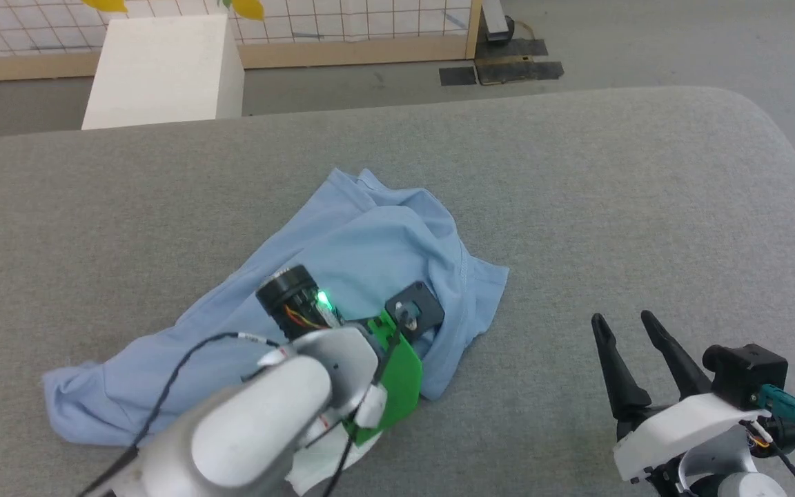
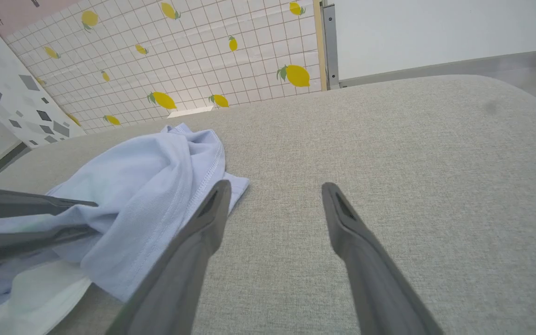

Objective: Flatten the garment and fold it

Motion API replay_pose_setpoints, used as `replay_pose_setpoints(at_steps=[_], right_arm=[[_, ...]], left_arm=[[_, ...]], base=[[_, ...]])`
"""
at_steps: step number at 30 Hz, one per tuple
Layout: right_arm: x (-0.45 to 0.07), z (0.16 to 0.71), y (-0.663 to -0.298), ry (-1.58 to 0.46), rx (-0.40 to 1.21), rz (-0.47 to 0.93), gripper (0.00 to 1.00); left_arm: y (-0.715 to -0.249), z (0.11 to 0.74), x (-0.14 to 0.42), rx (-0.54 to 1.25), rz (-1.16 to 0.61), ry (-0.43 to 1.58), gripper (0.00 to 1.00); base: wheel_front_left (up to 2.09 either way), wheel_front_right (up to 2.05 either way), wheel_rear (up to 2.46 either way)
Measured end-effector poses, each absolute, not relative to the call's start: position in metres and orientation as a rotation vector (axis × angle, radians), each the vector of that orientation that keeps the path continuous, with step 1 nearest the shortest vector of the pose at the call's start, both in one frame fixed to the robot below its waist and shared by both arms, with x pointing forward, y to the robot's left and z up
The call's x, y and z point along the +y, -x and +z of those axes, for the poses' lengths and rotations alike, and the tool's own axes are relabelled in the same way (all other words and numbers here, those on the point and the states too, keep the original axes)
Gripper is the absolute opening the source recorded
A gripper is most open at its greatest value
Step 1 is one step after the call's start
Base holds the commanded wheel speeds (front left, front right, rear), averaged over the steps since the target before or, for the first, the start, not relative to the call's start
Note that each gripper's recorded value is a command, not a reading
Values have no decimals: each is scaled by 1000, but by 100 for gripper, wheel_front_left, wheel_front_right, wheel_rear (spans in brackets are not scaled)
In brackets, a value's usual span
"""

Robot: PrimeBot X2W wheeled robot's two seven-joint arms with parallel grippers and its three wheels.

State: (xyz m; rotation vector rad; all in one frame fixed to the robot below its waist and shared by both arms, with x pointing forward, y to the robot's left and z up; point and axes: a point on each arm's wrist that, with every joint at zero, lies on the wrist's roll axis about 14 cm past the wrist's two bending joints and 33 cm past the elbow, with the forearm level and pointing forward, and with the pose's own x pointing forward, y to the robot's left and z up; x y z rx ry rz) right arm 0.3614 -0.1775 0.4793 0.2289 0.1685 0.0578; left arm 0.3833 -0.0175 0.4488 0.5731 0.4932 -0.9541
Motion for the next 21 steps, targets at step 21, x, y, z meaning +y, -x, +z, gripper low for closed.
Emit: replay_pose_setpoints(at_steps=[21], right_arm=[[-182,456,-375,-248,219,35,100]], left_arm=[[-570,553,225,216,-33,-342,0]], base=[[0,0,0]])
